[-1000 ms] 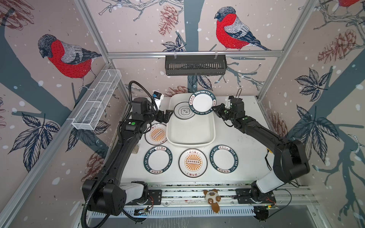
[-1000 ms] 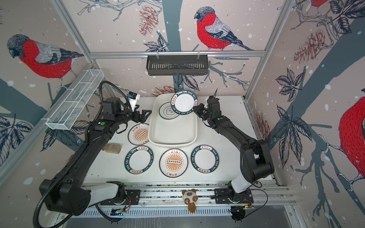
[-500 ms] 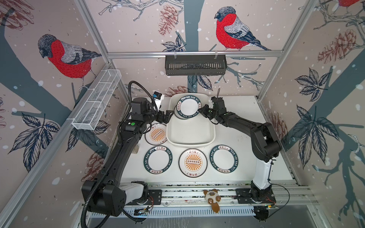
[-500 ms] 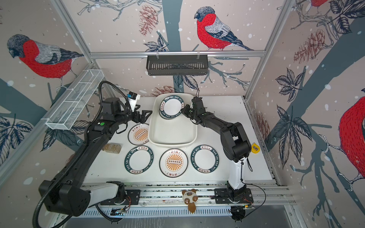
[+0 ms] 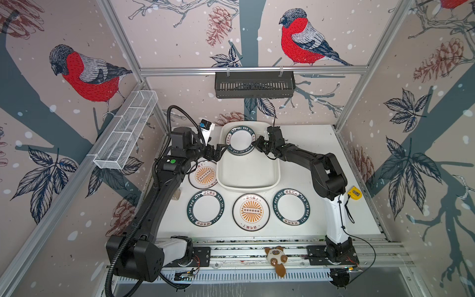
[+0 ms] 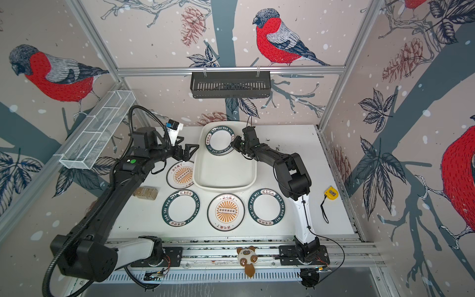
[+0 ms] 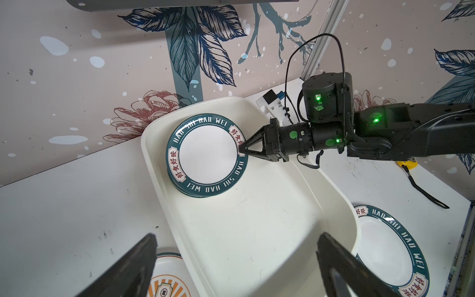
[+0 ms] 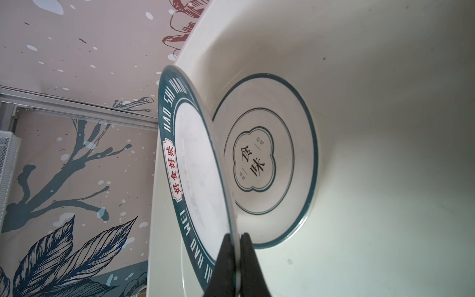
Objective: Place the plates into the plastic bin on the countertop
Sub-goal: Place the plate in the plastic bin.
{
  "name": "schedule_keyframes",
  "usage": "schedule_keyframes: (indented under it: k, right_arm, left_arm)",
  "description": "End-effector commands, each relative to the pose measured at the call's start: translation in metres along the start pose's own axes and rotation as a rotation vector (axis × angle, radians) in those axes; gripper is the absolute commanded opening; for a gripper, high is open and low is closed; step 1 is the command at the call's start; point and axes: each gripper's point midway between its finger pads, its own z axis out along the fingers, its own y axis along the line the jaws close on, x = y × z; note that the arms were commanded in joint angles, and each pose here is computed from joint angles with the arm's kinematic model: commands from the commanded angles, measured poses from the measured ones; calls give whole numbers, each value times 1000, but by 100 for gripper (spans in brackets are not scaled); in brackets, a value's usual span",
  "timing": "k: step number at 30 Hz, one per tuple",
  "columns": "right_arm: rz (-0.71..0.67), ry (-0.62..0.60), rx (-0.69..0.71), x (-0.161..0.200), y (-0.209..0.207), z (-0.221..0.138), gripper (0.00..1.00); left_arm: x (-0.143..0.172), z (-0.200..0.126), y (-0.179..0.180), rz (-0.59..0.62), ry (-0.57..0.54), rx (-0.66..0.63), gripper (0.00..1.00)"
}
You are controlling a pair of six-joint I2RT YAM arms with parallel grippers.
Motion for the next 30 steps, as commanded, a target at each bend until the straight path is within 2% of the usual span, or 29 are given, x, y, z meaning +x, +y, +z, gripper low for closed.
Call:
schedule_keyframes:
  k: [1,16,30]
  right_arm:
    - [6,-6,-29,-4,5,4,2]
    - [72,29,-15,-3,-15,25,3]
    - [99,31,8,-2,-28,29,4]
  left_arm:
    - [-4,-1,-4,8,-17,24,96]
    - [-4,-1,-6,9,-18,33,96]
    - [-5,-3,-7,16,-22,38,96]
